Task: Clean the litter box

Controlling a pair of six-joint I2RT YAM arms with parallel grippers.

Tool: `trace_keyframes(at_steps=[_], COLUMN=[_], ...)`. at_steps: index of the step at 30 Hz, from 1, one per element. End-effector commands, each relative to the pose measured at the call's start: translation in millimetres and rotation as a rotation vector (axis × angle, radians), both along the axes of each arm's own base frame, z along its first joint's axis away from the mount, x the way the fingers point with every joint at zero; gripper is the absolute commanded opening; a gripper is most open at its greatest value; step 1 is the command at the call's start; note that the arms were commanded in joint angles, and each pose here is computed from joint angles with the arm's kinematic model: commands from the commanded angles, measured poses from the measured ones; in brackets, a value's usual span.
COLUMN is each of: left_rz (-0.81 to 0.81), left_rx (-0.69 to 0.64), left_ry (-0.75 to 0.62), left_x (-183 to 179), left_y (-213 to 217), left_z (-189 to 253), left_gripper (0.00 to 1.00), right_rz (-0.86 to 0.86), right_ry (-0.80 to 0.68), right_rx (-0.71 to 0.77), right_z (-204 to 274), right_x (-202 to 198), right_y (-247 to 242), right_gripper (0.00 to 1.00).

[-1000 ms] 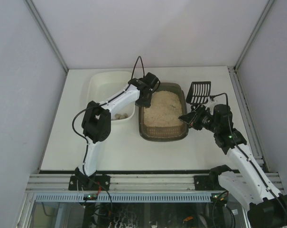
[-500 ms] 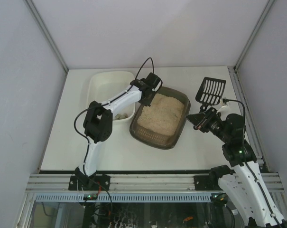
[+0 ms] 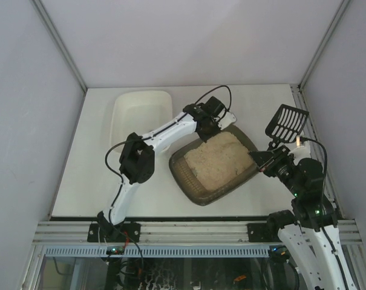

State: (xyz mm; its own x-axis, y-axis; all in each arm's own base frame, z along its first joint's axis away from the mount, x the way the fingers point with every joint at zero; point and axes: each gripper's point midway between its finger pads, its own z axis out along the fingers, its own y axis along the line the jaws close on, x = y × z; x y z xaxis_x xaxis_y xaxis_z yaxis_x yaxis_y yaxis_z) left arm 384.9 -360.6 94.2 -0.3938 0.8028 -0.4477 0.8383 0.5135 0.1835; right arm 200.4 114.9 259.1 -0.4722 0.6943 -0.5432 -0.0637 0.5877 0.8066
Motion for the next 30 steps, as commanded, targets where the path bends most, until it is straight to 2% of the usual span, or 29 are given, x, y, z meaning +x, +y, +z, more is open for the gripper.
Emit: trace_keyframes(at_steps=[1,4,7,16,24,28,30], left_rz=[-0.447,-0.589,-0.759,-1.049,-1.144,-1.141,-1.087], left_rx=[-0.162,-0.162,-0.107,-0.034,-0.024,-0.043,-0.068], left_ry=[-0.042,-0.061,-0.066,-0.125,-0.25,-0.346,-0.392], left_x=[-35.4,-41.7,-48.7,-54.8,-52.5,-41.4,-32.0], left_y=[-54.3,-61.7,-61.1,-72.5,-101.9,-120.6,-130.1], left_z=[62.6,63.1,51.3,29.6,36.9,45.6,53.2], left_gripper=[0.0,0.0,0.0,0.0,0.0,0.01,0.34], right_rz=[-0.078,-0.116,-0.162,-0.268,-0.296,-0.311,-0.313], right_ry=[-0.084,-0.094,-0.102,-0.103,-0.095,-0.098,-0.102], right_rx=[-0.032,-0.044,-0.052,-0.068,-0.081,-0.086,-0.087], right_z=[24.9,26.6,26.1,17.9,14.6,15.7,16.4], right_x=[-7.1,-14.8,-25.1,-45.2,-46.4,-46.4,-47.1], right_y=[-17.1,-25.6,-35.7,-58.6,-64.3,-67.2,-67.8], right_gripper=[0.0,0.0,0.0,0.0,0.0,0.0,0.0])
